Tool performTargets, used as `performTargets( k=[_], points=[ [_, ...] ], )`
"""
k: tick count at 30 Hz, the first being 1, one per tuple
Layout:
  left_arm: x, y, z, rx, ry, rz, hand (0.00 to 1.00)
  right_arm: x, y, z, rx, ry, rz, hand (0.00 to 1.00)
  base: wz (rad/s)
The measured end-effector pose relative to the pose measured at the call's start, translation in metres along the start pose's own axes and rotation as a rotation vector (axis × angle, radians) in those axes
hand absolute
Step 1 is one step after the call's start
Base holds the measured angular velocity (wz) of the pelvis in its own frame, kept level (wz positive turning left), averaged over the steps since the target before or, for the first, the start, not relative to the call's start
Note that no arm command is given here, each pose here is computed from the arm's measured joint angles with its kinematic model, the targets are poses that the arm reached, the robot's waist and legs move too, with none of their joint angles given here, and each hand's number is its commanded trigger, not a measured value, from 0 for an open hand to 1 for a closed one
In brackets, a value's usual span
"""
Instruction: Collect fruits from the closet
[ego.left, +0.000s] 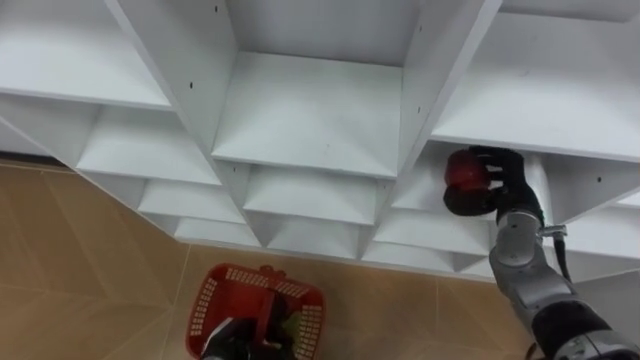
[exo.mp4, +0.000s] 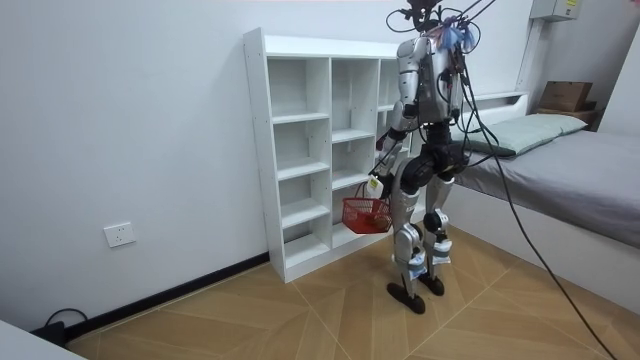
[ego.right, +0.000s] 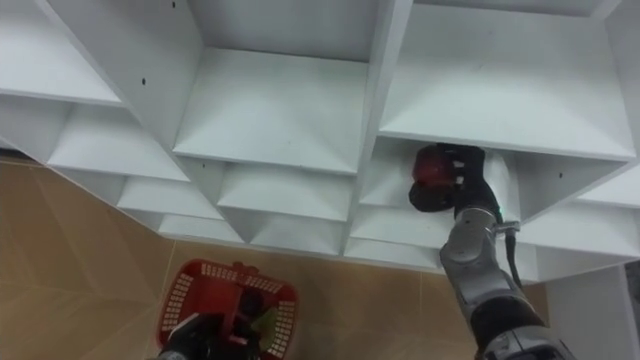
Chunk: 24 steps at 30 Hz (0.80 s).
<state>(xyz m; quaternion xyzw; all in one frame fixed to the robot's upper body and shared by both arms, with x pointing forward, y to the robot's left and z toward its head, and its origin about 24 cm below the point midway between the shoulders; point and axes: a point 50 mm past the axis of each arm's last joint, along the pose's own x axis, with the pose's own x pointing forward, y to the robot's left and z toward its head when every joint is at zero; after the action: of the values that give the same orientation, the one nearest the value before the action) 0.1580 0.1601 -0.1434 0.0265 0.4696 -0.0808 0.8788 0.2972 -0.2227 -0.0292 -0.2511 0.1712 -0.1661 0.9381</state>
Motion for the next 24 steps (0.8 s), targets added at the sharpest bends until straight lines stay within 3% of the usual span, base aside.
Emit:
performTargets(
  k=[24],
  points=[
    [0.0005,-0.0008,-0.0014,-0.081,0.006,0.001,1.00,-0.0032,0.0061,-0.0021,0.076,0.034,0.027,1.00,0.01]
  ],
)
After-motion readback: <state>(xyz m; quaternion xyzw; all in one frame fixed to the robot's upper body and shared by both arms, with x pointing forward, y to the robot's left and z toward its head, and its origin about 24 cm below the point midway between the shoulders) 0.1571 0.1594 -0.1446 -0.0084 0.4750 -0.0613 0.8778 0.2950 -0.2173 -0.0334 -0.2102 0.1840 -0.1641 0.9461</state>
